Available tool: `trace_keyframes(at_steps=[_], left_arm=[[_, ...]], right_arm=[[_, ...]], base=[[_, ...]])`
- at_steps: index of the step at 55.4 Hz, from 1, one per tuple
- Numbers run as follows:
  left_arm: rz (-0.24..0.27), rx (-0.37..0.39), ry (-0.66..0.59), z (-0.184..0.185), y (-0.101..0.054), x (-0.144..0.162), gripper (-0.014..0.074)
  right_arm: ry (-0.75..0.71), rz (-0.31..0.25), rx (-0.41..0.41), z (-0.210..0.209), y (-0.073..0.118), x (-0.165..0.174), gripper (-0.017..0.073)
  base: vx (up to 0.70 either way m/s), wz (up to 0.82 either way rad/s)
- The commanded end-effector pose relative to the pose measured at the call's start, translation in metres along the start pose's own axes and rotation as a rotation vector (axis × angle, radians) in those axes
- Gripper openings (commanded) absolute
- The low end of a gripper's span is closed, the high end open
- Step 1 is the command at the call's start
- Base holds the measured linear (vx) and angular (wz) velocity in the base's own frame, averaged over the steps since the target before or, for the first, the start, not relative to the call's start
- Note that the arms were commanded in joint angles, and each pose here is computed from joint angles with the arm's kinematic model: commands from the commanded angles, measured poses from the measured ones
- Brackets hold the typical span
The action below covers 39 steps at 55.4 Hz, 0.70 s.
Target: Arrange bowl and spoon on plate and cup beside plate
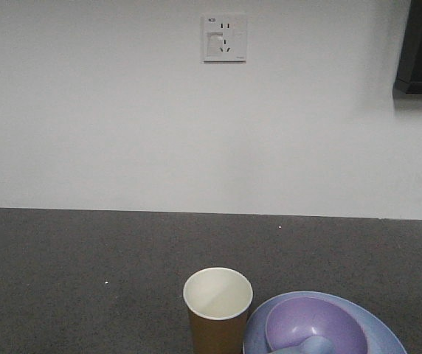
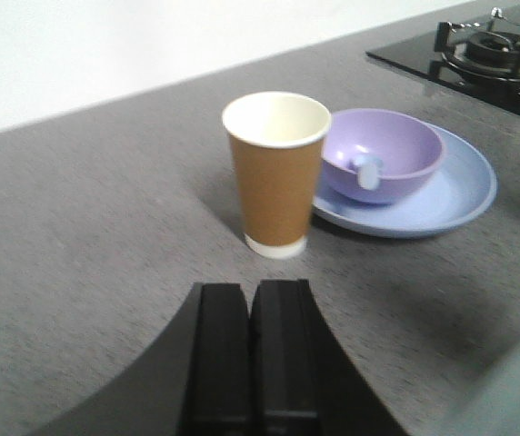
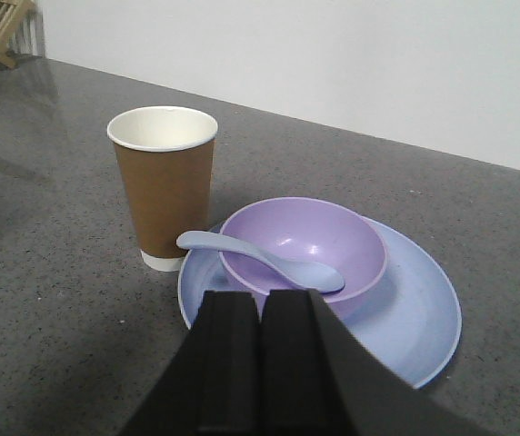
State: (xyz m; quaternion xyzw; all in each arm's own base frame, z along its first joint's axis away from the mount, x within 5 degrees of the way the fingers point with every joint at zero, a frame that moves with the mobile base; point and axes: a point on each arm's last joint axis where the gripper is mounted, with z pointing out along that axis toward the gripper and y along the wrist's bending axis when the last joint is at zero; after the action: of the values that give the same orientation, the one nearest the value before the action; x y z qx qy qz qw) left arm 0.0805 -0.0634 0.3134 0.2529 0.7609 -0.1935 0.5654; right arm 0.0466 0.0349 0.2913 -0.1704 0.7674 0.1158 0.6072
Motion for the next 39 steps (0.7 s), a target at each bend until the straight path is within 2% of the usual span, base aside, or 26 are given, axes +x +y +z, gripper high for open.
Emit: trace_keyframes(at_steps=[1, 5, 10, 13, 26, 29, 39], left_arm=[[0.054, -0.031, -0.181, -0.004, 0.004, -0.006, -0.0003], [0.028, -0.073, -0.257, -0.007, 0.008, 0.009, -0.0003], [-0.103, -0.164, -0.314, -0.012, 0.017, 0.038, -0.0003], [-0.145, -0.211, -0.341, -0.014, 0.02, 0.055, -0.0003], [-0.147, -0.417, -0.444, -0.025, 0.025, 0.108, -0.0003], [-0.154, -0.455, -0.409, -0.024, 0.028, 0.112, -0.0003], [-0.164, -0.483, -0.401, -0.023, 0.029, 0.112, -0.0003]], right_arm=[[-0.078, 0.01, 0.031, -0.002, -0.003, -0.014, -0.0008], [-0.078, 0.01, 0.031, -0.002, -0.003, -0.014, -0.0008], [-0.078, 0.01, 0.031, -0.002, -0.003, -0.014, -0.0008], [-0.076, 0.009, 0.029, -0.002, -0.003, -0.013, -0.0008], [-0.076, 0.009, 0.029, -0.002, -0.003, -0.013, -0.0008], [-0.076, 0.01, 0.029, -0.002, -0.003, -0.013, -0.0008], [-0.076, 0.009, 0.029, -0.002, -0.003, -0.013, -0.0008]], base=[[-0.01, 0.03], [0.0, 0.01], [0.0, 0.0], [0.0, 0.0], [0.0, 0.0], [0.0, 0.0], [0.0, 0.0]])
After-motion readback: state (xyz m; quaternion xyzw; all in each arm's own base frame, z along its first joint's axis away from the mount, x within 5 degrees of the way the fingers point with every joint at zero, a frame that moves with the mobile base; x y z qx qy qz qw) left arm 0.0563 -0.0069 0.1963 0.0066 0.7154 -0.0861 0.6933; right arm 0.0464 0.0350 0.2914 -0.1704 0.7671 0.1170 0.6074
